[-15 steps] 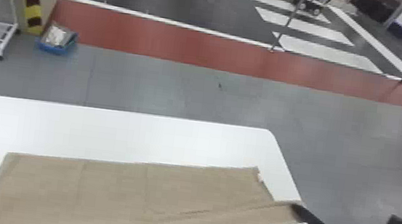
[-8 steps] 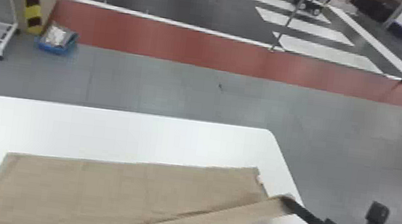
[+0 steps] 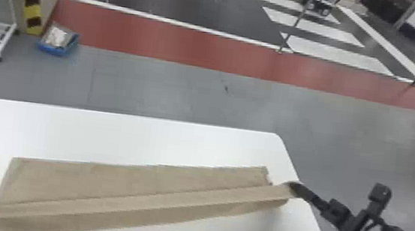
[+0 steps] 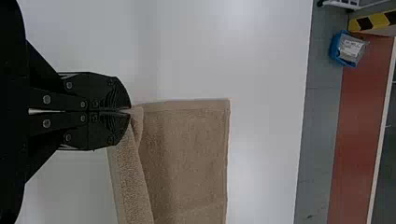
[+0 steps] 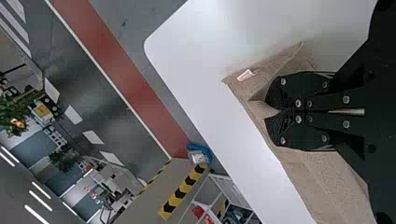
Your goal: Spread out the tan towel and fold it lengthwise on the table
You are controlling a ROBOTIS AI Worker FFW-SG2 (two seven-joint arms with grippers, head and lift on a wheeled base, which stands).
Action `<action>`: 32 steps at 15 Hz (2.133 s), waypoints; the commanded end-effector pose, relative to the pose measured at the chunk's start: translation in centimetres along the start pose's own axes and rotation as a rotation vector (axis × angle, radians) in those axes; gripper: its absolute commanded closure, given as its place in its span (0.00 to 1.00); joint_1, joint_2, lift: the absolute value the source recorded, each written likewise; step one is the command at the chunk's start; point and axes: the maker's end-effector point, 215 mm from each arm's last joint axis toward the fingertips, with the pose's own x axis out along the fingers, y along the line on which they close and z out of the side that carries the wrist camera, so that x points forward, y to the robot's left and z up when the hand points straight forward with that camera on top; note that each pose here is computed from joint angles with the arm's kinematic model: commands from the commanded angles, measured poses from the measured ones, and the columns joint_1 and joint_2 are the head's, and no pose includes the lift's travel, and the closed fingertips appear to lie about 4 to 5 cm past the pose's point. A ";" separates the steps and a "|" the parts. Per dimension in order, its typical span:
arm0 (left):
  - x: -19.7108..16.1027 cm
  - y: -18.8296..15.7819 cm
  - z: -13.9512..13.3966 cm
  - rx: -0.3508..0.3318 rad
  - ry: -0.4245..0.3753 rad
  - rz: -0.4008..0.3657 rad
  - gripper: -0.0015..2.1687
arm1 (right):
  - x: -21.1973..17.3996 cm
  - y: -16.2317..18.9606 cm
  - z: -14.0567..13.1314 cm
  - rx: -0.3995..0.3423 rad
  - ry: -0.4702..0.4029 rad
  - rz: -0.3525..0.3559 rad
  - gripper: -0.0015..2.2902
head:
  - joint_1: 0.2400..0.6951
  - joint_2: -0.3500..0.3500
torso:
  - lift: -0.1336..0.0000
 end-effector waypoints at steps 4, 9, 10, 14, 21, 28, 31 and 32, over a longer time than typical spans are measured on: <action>3.6 -0.6 2.1 0.016 0.038 -0.002 0.79 | 2.5 0.4 2.3 0.021 -0.021 0.010 0.98 | 1.00 0.00 | 1.00; 6.2 -1.2 6.5 0.040 -0.037 -0.006 0.79 | 5.1 1.4 1.8 0.050 -0.009 -0.007 0.98 | 1.00 0.01 | 1.00; 6.5 -1.1 7.0 0.040 -0.037 -0.006 0.79 | 5.4 0.8 1.6 0.048 -0.016 -0.031 0.98 | 1.00 0.03 | 1.00; 8.1 -1.1 9.4 0.053 -0.058 -0.001 0.79 | 6.1 -1.6 1.3 0.053 -0.060 -0.122 0.98 | 1.00 0.03 | 1.00; 9.4 -1.2 9.2 0.104 -0.030 0.042 0.77 | 7.2 -2.2 1.9 0.002 -0.126 -0.168 0.92 | 1.00 0.03 | 1.00; 10.9 -2.3 11.7 0.128 -0.144 0.051 0.47 | 8.8 -1.6 5.9 -0.159 -0.306 -0.231 0.01 | 1.00 0.01 | 1.00; 11.0 -2.4 11.5 0.129 -0.141 0.053 0.04 | 9.4 -0.9 5.5 -0.157 -0.297 -0.216 0.01 | 1.00 0.02 | 1.00; 11.0 -2.2 11.6 0.130 -0.149 0.065 0.03 | 9.5 -0.8 5.6 -0.162 -0.299 -0.214 0.01 | 1.00 0.03 | 1.00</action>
